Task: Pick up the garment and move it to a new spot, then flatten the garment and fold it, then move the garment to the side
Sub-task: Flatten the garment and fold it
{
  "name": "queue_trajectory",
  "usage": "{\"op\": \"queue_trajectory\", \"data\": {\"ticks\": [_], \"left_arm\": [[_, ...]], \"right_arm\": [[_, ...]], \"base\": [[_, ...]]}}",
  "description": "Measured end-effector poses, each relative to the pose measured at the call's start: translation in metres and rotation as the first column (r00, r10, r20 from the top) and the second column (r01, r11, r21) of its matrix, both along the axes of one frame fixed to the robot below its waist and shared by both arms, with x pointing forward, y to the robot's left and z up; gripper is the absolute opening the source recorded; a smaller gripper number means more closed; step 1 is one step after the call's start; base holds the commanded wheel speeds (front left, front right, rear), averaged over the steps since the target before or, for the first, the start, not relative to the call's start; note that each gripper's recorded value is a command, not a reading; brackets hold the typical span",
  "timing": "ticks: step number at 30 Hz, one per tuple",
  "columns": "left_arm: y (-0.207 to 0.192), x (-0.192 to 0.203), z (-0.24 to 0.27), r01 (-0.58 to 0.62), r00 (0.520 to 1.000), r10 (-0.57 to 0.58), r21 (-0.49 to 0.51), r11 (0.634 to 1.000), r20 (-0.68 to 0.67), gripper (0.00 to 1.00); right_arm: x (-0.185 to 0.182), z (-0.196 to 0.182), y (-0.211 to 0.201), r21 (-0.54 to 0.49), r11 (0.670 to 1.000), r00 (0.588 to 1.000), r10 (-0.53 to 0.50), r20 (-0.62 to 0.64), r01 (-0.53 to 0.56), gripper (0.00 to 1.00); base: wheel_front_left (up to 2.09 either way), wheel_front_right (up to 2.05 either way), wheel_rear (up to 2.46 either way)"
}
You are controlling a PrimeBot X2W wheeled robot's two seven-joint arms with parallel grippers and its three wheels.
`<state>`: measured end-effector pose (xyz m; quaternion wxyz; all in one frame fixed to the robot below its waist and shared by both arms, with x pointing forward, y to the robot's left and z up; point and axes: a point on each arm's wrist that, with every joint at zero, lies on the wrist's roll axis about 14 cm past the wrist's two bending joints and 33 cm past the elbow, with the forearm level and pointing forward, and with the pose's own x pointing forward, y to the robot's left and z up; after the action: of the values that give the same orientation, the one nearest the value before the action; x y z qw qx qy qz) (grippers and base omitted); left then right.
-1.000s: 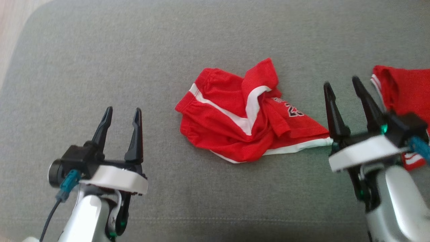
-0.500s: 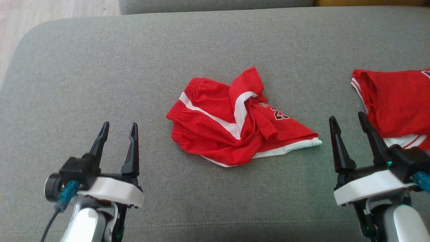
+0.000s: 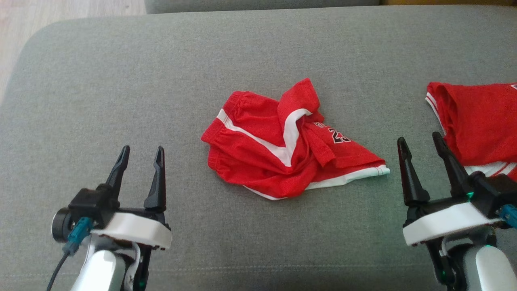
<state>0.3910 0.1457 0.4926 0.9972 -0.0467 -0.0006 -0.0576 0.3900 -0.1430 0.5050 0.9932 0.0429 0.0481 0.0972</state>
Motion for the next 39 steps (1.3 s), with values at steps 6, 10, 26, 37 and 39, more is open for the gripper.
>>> {"op": "queue_trajectory", "data": {"ticks": [6,10,26,37,39], "left_arm": [[0.002,0.000,-0.005,-0.006,1.000,0.006,0.000,1.000,-0.014,1.00],[0.004,0.005,-0.010,-0.011,1.000,0.011,0.001,1.000,-0.027,1.00],[0.022,0.025,-0.022,-0.069,0.997,0.069,-0.014,0.998,-0.040,1.00],[0.029,0.026,-0.027,-0.099,0.994,0.098,-0.022,0.995,-0.058,1.00],[0.029,0.026,-0.026,-0.098,0.994,0.096,-0.025,0.995,-0.055,1.00]], "right_arm": [[0.006,-0.008,0.001,-0.003,1.000,1.000,0.006,-0.027,-0.006,1.00],[0.023,-0.017,0.001,-0.022,1.000,0.998,0.019,-0.053,-0.020,1.00],[0.103,-0.091,0.076,0.017,0.961,0.908,0.267,-0.323,-0.277,1.00],[0.106,-0.124,0.105,0.064,0.925,0.802,0.358,-0.479,-0.375,0.00],[0.106,-0.123,0.108,0.080,0.921,0.797,0.370,-0.477,-0.380,0.00]], "base": [[0.00,0.00,0.00],[0.00,0.00,0.00],[0.00,0.00,0.00],[0.00,0.00,0.00],[0.00,0.00,0.00]]}}
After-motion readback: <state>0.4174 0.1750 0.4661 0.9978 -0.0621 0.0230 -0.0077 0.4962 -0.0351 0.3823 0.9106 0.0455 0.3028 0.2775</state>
